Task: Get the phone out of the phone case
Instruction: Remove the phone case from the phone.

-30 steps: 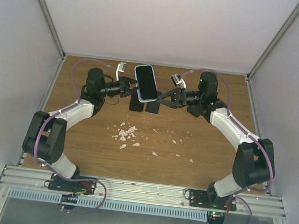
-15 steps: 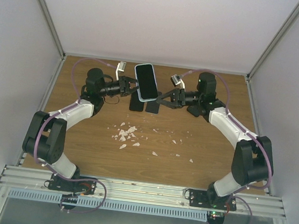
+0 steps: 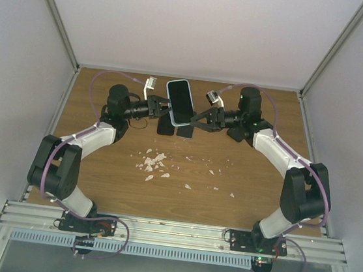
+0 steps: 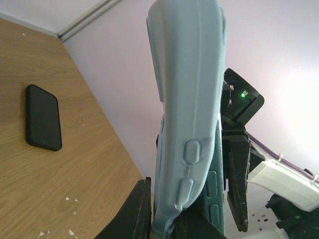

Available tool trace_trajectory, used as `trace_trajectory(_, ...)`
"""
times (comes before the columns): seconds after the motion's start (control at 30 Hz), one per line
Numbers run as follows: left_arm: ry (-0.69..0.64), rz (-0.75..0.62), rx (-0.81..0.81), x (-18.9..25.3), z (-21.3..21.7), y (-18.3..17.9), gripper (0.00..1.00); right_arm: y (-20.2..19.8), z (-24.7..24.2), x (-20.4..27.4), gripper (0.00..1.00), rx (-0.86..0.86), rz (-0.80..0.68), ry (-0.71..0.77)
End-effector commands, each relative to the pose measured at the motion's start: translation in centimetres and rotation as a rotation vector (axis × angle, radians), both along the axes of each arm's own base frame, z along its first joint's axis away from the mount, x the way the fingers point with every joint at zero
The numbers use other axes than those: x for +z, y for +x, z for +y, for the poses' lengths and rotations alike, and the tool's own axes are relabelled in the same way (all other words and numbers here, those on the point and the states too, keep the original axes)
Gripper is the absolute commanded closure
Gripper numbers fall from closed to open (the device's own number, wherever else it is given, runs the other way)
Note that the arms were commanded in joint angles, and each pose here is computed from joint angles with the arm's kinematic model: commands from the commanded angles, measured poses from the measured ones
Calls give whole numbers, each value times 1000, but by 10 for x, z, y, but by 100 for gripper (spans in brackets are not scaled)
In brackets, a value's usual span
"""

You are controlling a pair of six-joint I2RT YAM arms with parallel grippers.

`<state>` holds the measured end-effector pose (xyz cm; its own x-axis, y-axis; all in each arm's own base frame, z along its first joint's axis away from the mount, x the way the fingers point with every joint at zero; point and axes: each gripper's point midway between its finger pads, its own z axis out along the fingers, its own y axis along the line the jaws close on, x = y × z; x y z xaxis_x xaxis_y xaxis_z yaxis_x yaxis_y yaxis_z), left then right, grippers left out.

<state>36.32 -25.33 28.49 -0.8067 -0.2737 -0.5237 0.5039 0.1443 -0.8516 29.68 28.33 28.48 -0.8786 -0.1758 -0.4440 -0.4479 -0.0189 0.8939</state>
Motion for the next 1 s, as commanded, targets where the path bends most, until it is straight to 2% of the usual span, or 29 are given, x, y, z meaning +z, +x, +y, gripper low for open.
trace_trajectory(0.0, -7, -173, -110, 32, -19, -31, 100, 9, 3, 12, 52, -20, -66, 12)
trace_trajectory(0.2, 28, -232, -178, 32, -38, -48, 100, 16, 0, 9, 57, -43, -63, 6)
trace_trajectory(0.3, 43, -251, -202, 30, -45, -55, 100, 18, -1, 7, 62, -56, -61, 0)
trace_trajectory(0.63, 124, -249, -149, 20, -47, -40, 100, 26, -11, 6, 98, -101, -81, -8)
trace_trajectory(0.97, 296, -181, 40, -14, -29, 0, 100, 9, -16, 23, 99, -85, -170, 26)
